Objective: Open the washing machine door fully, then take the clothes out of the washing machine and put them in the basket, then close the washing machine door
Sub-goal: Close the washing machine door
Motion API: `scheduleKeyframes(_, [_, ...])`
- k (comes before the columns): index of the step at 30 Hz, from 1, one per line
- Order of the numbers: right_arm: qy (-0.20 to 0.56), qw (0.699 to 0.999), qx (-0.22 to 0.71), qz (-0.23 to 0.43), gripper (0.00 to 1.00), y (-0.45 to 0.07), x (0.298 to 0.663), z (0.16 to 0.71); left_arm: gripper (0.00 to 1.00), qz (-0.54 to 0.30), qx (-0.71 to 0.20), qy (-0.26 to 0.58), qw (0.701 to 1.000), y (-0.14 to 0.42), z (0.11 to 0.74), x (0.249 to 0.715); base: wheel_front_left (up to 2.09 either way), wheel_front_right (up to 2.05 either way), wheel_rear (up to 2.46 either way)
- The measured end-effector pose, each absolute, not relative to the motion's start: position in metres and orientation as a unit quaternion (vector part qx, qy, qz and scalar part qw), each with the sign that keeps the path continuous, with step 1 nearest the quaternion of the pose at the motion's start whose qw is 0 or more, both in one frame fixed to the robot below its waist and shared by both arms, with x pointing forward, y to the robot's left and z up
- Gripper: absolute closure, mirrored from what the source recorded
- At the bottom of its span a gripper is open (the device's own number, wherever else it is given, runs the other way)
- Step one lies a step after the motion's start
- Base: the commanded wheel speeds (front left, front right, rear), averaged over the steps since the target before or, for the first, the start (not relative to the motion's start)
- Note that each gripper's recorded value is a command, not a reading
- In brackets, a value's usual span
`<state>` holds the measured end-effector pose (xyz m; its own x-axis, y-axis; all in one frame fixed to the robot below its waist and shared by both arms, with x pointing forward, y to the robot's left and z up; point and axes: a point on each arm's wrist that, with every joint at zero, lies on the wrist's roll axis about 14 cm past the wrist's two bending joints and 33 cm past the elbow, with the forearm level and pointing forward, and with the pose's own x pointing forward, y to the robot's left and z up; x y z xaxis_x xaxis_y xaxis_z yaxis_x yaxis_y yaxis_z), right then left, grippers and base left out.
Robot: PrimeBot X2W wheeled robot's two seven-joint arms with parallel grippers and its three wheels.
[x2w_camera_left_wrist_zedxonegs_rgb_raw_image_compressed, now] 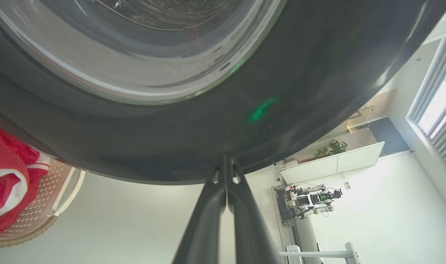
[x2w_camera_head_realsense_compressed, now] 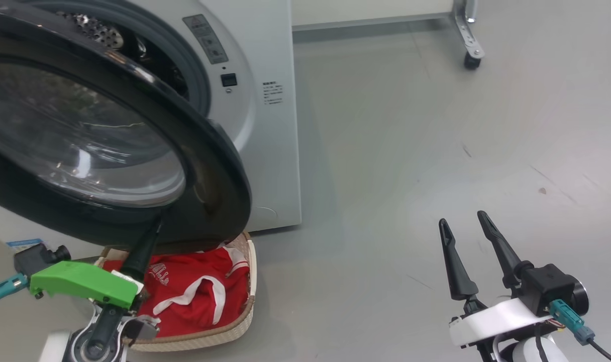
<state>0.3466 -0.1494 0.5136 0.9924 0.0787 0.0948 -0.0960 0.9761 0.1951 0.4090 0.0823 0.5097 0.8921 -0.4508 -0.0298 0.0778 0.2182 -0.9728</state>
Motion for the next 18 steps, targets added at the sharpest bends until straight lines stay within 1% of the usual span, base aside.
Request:
scheduleKeyframes(4, [-0.045, 0.992, 0.099, 0.059, 0.00, -0.142, 0.347, 0.515, 1.00, -0.150, -0.562, 0.122, 0.804, 0.105, 0.513, 0.402, 0.00, 0.00, 0.00])
scheduleKeyframes(7, [-0.052, 0.991, 0.100, 0.072, 0.00, -0.135, 0.349, 0.520, 1.00, -0.134, -0.518, 0.100, 0.839, 0.120, 0.513, 0.394, 0.00, 0.00, 0.00])
scheduleKeyframes(8, [-0.052, 0.991, 0.100, 0.072, 0.00, -0.135, 0.349, 0.520, 1.00, -0.134, -0.518, 0.100, 0.839, 0.120, 0.513, 0.394, 0.00, 0.00, 0.00])
scheduleKeyframes(12, [-0.057, 0.989, 0.101, 0.088, 0.00, -0.126, 0.350, 0.524, 1.00, -0.107, -0.478, 0.048, 0.870, 0.141, 0.523, 0.386, 0.00, 0.00, 0.00])
scheduleKeyframes(16, [-0.058, 0.988, 0.102, 0.101, 0.00, -0.118, 0.350, 0.525, 1.00, -0.099, -0.411, -0.009, 0.906, 0.157, 0.541, 0.381, 0.00, 0.00, 0.00])
scheduleKeyframes(18, [-0.056, 0.987, 0.103, 0.106, 0.00, -0.114, 0.350, 0.524, 1.00, -0.107, -0.354, -0.021, 0.929, 0.159, 0.544, 0.376, 0.00, 0.00, 0.00])
